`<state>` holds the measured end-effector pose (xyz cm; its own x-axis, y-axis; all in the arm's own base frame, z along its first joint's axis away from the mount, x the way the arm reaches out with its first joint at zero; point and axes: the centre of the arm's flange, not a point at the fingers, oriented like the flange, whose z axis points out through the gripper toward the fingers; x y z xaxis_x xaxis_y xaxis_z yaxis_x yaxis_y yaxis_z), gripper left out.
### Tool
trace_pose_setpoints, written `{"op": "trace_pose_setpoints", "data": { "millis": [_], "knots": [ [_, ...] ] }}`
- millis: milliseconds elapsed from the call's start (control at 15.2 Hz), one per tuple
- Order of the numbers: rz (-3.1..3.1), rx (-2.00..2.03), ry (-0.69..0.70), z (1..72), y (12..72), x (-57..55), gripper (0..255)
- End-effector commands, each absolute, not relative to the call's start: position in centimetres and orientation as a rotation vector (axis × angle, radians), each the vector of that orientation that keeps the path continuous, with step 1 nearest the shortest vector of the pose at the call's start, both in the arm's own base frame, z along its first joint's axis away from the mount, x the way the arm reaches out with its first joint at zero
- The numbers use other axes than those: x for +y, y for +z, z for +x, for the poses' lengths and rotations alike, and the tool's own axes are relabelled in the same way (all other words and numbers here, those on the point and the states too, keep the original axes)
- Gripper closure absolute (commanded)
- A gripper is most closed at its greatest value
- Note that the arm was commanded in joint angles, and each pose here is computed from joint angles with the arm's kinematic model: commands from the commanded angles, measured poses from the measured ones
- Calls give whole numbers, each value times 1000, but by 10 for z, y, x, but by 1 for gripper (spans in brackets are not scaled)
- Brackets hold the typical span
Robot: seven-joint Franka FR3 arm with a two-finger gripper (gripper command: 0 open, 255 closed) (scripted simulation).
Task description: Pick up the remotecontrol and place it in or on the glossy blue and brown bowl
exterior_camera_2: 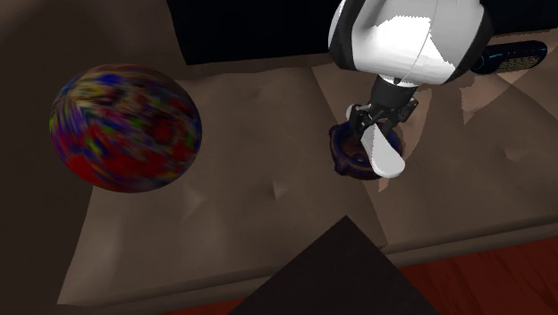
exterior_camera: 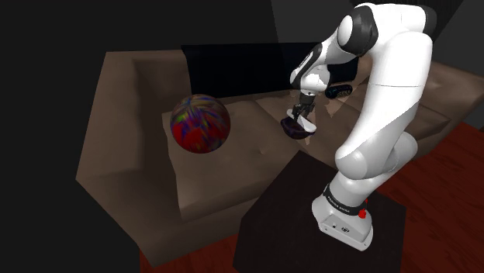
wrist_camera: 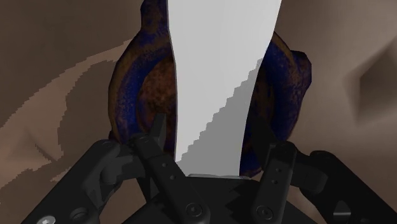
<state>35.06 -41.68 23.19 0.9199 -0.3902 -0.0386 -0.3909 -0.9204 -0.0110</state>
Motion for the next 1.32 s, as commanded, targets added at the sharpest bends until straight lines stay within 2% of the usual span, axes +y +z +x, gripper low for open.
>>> {"op": "trace_pose_setpoints", "data": {
  "millis": [0, 66, 132, 462, 726, 1254],
  "knots": [
    [-3060, 623, 55, 351, 232, -417, 255],
    [-3060, 623, 55, 351, 232, -417, 255],
    [-3060, 623, 55, 351, 232, -417, 0],
    [-3060, 623, 55, 351, 232, -417, 0],
    [-3060, 623, 55, 352, 282, -418, 0],
    [-3060, 623, 55, 352, 282, -418, 0]
  ]
}}
